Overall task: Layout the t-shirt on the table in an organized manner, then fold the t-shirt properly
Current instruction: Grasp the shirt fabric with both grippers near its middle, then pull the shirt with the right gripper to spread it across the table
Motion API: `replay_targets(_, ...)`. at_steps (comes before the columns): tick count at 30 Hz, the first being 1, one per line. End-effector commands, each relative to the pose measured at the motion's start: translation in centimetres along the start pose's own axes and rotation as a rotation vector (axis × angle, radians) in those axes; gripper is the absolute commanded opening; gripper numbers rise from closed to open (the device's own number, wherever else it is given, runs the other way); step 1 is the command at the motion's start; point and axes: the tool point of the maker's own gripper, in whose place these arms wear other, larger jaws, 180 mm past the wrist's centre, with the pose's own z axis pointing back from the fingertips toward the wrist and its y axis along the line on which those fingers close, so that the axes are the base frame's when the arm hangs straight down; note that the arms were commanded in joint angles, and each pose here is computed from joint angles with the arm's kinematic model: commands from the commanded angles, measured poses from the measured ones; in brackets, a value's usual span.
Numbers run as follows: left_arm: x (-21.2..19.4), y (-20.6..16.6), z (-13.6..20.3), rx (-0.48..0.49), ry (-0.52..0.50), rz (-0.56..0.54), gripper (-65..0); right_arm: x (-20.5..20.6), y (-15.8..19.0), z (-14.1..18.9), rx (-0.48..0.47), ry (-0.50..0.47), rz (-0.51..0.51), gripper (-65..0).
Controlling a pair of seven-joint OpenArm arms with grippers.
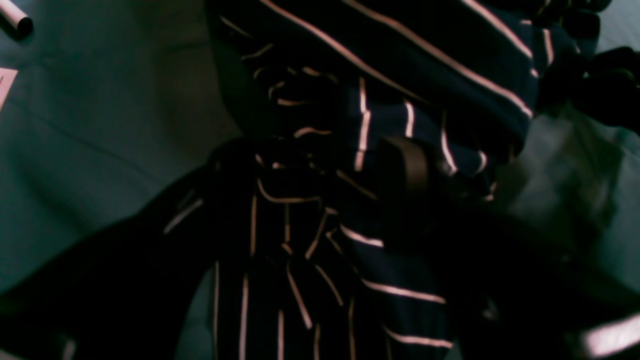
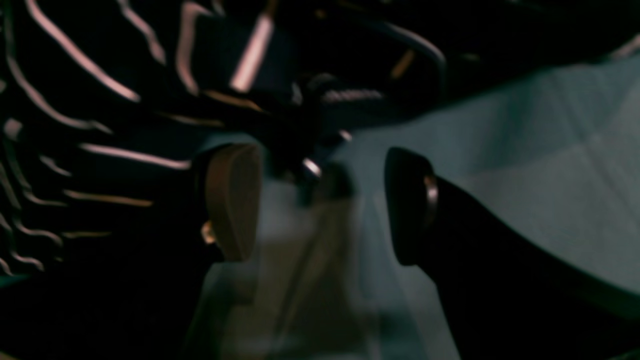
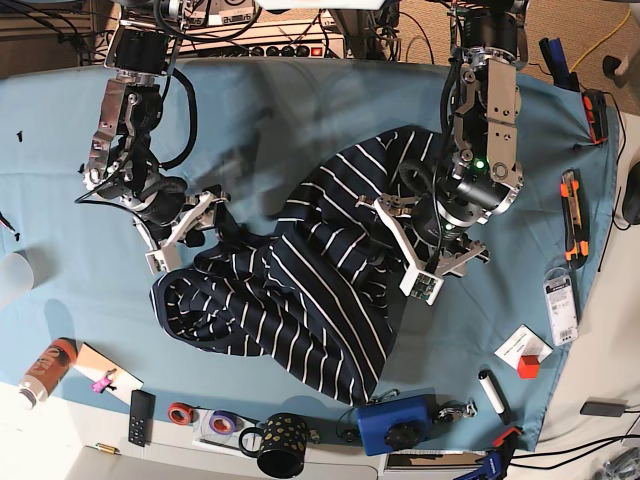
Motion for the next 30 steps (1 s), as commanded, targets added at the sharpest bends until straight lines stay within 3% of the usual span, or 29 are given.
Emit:
replay_targets(1, 1.8, 0.0, 0.3, -0.002, -0.061, -0.005, -29.2, 2.4, -0.3, 0.4, -0.008, -0.081, 0.013, -26.8)
replay_targets(4, 1.8, -0.1, 0.3, -0.003, -0.061, -0.005, -29.2, 2.8, -1.5, 0.4, -0.075, -0.109, -0.041, -26.9)
replay_targets(13, 1.8, -0.1, 0.3, -0.004, -0.061, -0.006, -29.2, 4.0, -0.7, -1.0, -0.042, -0.142, -0.074, -26.9)
replay_targets(22, 1.8, -0.1, 0.3, -0.004, -0.061, -0.006, -29.2, 2.9, -2.0, -3.9, -0.036, -0.075, -0.152, -27.2)
replay_targets(24, 1.8, -0.1, 0.3, -0.004, -0.064, -0.006, -29.2, 2.6, -1.9, -3.9, -0.035, -0.059, -0.152, -33.6)
replay_targets(28, 2.3, -0.1, 0.3, -0.004, -0.088, -0.007, -29.2, 1.9, -1.7, -3.9, -0.023, -0.013, -0.164, -65.0)
replay_targets(30, 2.2, -0.1, 0.3, -0.004, -0.086, -0.006, -29.2, 1.8, -1.8, -3.9, -0.026, -0.01, -0.161, -65.0)
